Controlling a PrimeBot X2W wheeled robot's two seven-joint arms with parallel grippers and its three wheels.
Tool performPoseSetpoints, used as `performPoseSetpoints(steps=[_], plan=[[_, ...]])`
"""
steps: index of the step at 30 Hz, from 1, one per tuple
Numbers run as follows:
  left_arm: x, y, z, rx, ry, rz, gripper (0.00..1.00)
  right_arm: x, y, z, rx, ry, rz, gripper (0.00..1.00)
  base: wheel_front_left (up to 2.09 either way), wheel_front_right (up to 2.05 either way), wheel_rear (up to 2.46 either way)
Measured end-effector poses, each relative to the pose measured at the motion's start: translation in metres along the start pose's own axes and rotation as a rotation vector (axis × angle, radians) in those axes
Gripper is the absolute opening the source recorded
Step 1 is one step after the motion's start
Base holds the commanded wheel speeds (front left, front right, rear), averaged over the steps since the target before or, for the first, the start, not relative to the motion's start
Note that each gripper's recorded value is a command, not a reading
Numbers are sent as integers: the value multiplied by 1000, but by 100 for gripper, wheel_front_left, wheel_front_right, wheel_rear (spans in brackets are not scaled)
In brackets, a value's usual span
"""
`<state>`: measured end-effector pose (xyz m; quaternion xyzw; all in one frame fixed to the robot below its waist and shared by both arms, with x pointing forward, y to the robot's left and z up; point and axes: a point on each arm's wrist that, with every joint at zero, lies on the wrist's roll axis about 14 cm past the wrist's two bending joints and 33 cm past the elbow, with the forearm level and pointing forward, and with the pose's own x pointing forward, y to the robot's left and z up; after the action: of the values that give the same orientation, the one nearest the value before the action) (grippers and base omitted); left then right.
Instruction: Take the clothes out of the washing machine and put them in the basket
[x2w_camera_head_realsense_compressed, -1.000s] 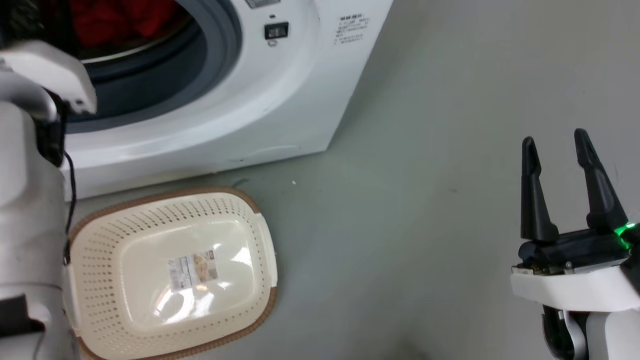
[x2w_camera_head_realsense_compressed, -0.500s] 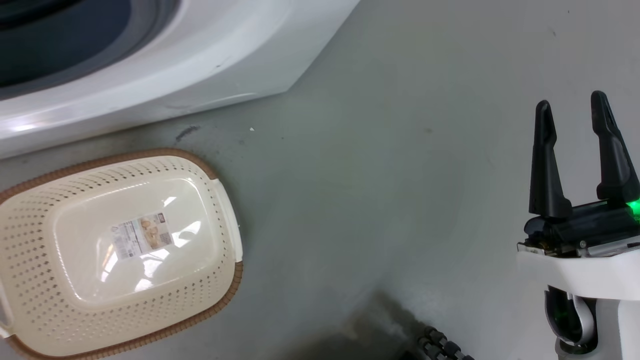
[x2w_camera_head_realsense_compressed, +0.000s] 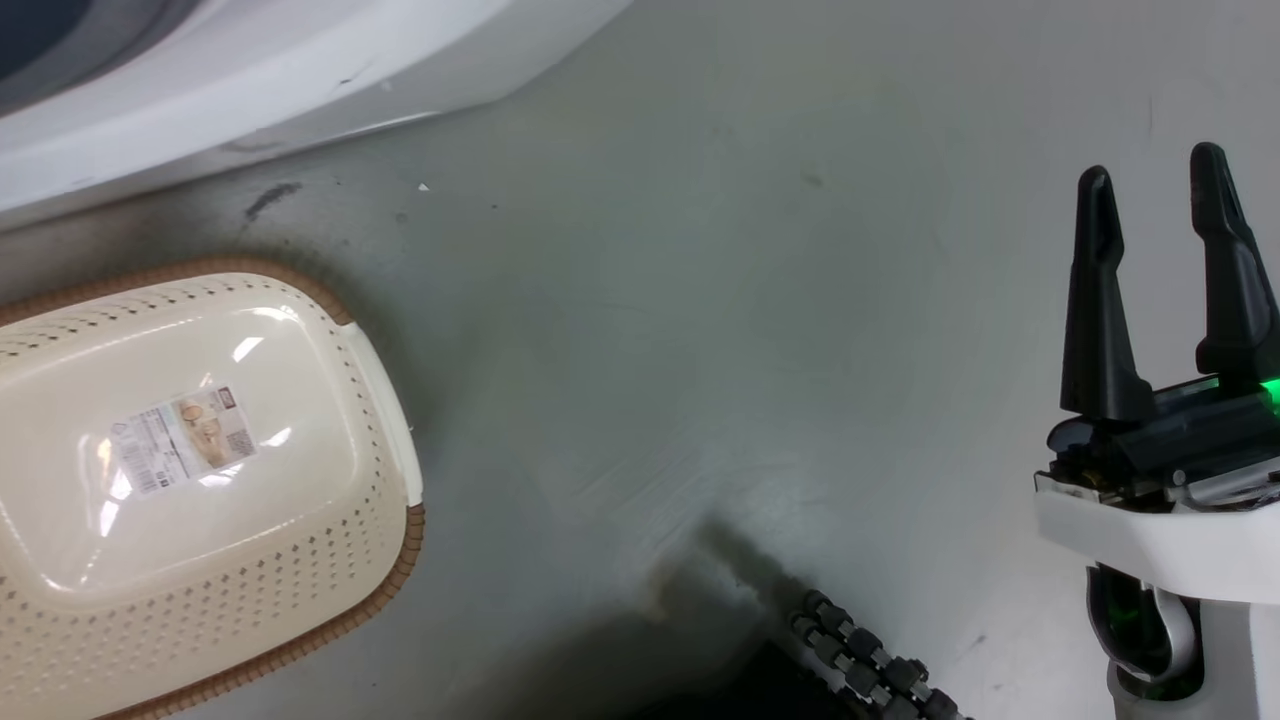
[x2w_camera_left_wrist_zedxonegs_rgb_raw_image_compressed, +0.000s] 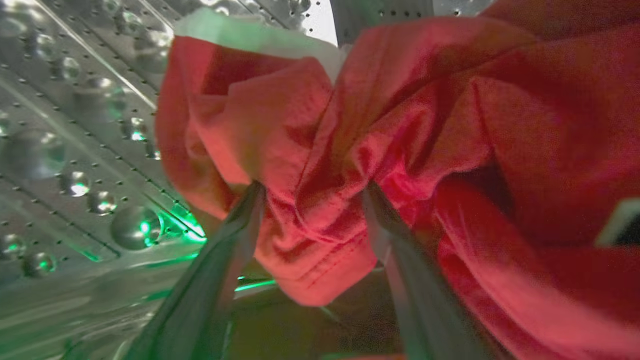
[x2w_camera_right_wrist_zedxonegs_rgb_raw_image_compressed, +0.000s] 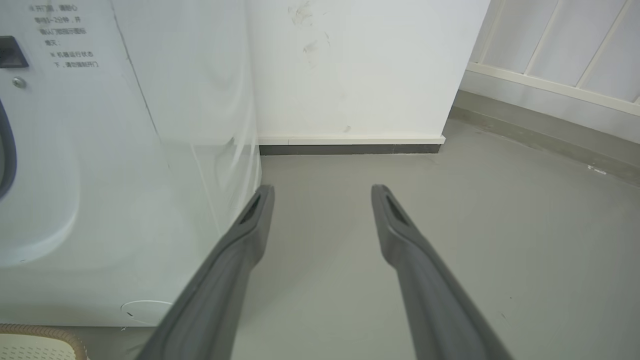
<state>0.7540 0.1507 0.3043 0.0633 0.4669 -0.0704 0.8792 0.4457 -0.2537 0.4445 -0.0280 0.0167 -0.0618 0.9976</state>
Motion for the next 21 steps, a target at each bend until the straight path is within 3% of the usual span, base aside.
performPoseSetpoints(steps=[13, 14, 15, 21], plan=[[38, -2, -19, 22, 57, 16, 100, 2, -9, -18, -8, 48, -27, 100, 0, 0, 0], [38, -2, -20, 23, 58, 17, 63, 2, -9, -18, -8, 47, -27, 100, 0, 0, 0], [38, -1, -20, 26, 58, 19, 0, 2, -9, -18, -7, 46, -27, 100, 0, 0, 0], [30, 4, -12, 37, 10, 26, 0, 2, -9, -12, -5, 31, -28, 100, 0, 0, 0]])
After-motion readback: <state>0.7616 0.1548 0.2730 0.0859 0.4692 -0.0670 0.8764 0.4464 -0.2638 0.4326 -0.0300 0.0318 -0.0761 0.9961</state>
